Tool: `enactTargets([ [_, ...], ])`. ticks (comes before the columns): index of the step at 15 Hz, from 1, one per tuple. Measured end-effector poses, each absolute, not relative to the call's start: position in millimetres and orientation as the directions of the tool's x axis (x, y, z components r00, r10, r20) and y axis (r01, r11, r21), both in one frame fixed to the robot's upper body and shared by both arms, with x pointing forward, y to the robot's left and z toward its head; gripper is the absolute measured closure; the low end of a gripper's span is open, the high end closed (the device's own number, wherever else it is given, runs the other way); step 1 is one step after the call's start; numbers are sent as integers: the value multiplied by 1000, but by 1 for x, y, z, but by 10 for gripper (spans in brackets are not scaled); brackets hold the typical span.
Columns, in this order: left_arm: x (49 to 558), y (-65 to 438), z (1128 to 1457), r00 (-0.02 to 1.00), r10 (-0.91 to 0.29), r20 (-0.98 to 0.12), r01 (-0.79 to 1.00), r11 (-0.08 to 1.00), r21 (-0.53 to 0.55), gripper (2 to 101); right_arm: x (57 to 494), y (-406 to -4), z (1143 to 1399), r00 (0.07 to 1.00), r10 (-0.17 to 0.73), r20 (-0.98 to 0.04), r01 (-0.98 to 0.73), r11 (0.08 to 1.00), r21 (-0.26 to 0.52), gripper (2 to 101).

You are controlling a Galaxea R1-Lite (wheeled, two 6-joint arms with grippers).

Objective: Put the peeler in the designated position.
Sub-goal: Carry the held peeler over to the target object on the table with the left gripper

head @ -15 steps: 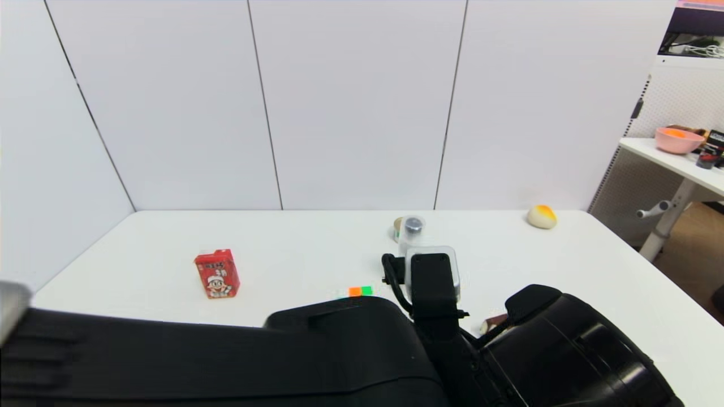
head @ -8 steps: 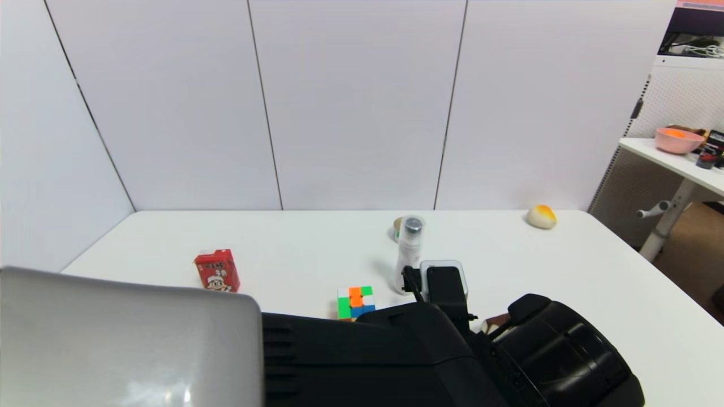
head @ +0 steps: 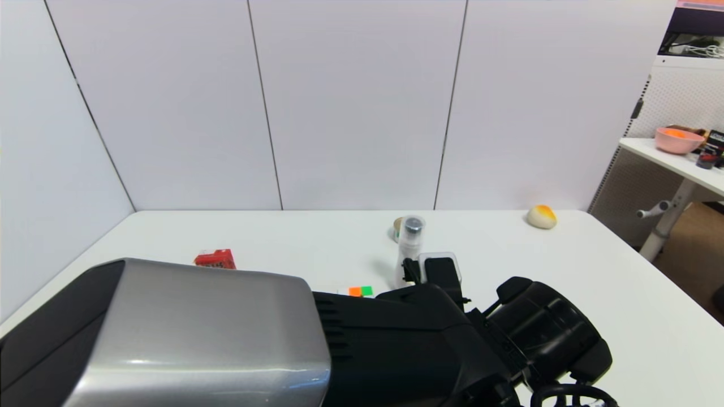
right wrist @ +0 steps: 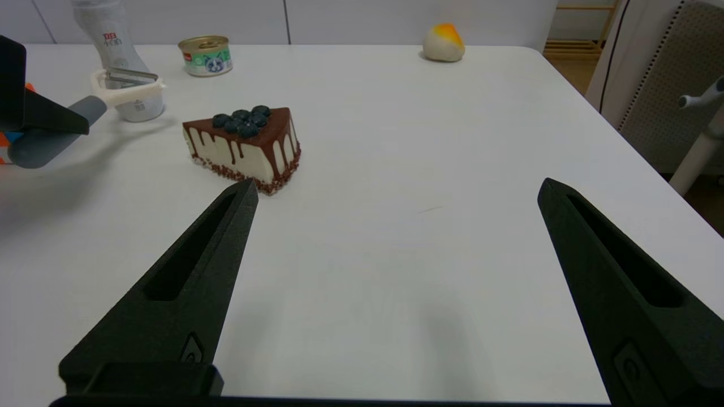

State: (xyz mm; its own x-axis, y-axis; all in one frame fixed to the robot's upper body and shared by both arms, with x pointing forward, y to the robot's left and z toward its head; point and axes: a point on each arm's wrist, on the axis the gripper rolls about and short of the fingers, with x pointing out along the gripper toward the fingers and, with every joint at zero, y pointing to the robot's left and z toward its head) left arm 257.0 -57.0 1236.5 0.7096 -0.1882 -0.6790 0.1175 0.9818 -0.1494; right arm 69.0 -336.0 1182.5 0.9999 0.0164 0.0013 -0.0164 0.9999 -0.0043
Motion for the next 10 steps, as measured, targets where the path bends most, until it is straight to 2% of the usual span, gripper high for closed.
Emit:
enactTargets([
  [10, 267, -58, 1233, 692, -195, -696, 111, 980, -164, 846, 69, -336, 1182, 1000, 16, 1, -16, 1000, -4, 43],
])
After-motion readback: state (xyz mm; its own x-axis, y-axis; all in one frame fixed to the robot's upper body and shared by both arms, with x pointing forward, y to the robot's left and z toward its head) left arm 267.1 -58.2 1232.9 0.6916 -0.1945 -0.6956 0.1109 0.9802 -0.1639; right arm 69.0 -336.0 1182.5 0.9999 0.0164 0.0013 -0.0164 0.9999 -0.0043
